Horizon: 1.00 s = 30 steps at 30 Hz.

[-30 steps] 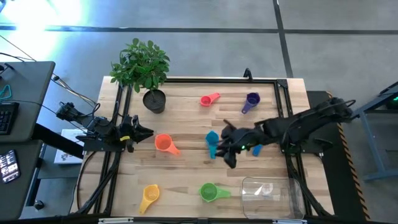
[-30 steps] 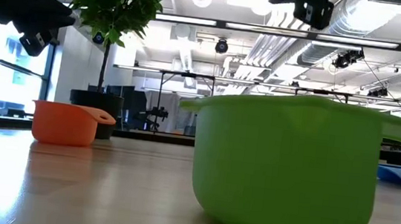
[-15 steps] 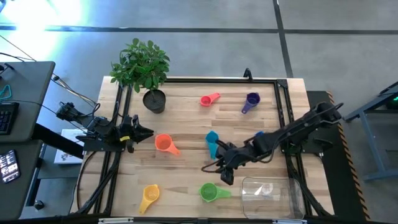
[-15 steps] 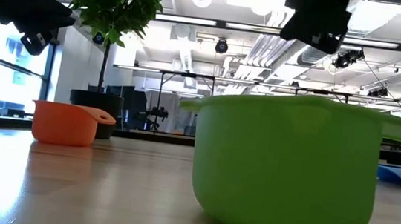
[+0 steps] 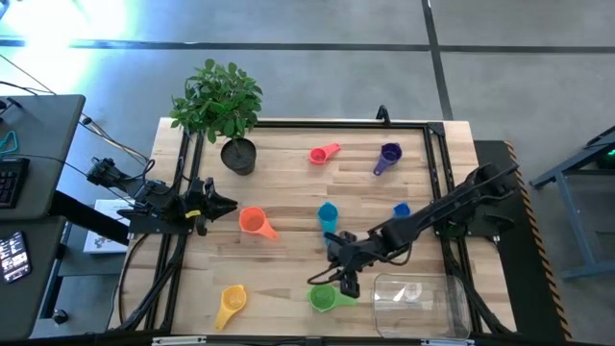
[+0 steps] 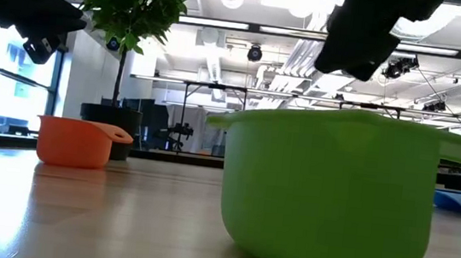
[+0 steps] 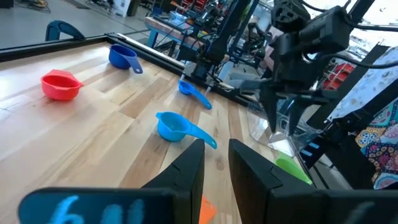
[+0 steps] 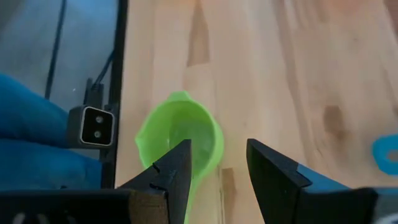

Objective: Nest measuring cups in basket
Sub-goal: Stack the green measuring cup on the orange measuring cup

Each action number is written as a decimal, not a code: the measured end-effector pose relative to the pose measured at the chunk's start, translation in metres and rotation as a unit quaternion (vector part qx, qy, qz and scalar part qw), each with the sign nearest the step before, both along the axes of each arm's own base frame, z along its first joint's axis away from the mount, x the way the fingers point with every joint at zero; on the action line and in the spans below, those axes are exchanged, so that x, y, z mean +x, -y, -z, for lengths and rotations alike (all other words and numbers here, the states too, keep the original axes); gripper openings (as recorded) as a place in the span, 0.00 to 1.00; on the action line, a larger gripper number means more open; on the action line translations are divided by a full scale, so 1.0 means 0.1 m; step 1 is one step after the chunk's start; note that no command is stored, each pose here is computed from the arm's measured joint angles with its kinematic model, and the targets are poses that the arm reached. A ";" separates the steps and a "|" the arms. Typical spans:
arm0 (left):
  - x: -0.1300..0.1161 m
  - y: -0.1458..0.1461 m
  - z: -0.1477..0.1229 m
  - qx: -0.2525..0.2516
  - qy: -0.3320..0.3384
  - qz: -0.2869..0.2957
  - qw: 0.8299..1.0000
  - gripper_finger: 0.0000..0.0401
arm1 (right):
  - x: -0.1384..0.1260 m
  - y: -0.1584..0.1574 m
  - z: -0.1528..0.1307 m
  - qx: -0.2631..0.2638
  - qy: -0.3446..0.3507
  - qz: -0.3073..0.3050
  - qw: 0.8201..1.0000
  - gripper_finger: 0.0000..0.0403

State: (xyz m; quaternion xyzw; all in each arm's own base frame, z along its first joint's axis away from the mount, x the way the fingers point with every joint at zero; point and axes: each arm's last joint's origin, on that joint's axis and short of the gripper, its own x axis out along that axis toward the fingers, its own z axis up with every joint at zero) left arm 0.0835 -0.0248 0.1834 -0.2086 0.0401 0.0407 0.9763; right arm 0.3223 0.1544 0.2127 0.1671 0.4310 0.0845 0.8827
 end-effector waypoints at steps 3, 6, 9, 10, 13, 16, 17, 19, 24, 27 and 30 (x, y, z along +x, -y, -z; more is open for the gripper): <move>0.00 0.00 0.00 -0.012 0.001 -0.001 1.000 0.16 | 0.06 -0.03 0.06 0.004 0.010 -0.020 1.000 0.36; 0.00 0.00 0.00 -0.013 0.001 -0.001 1.000 0.16 | 0.11 -0.06 0.14 0.010 0.012 -0.025 1.000 0.36; 0.00 0.00 0.00 -0.013 0.001 -0.001 1.000 0.16 | 0.15 -0.09 0.24 0.015 0.008 -0.026 1.000 0.36; 0.00 0.00 0.00 -0.013 0.001 -0.001 1.000 0.16 | 0.16 -0.09 0.27 0.017 0.006 -0.028 0.999 0.36; 0.00 0.00 0.00 -0.013 0.001 -0.001 1.000 0.16 | 0.18 -0.11 0.35 0.026 -0.008 -0.025 0.999 0.36; 0.00 0.00 0.00 -0.013 0.001 -0.001 1.000 0.16 | 0.19 -0.12 0.40 0.036 -0.019 -0.017 0.999 0.36; 0.00 0.00 0.00 -0.013 0.001 -0.001 1.000 0.16 | 0.19 -0.11 0.40 0.037 -0.020 -0.016 0.999 0.36; 0.00 0.00 0.00 -0.013 0.001 -0.001 1.000 0.16 | 0.19 -0.12 0.39 0.037 -0.018 -0.017 0.999 0.36; 0.00 0.00 0.00 -0.013 0.001 -0.001 1.000 0.16 | 0.19 -0.11 0.42 0.035 -0.026 -0.016 0.999 0.36; 0.00 0.00 0.00 -0.013 0.001 -0.001 1.000 0.16 | 0.20 -0.12 0.46 0.035 -0.032 -0.018 0.999 0.36; 0.00 0.00 0.00 -0.013 0.001 -0.001 1.000 0.16 | 0.20 -0.13 0.51 0.042 -0.040 -0.021 0.998 0.36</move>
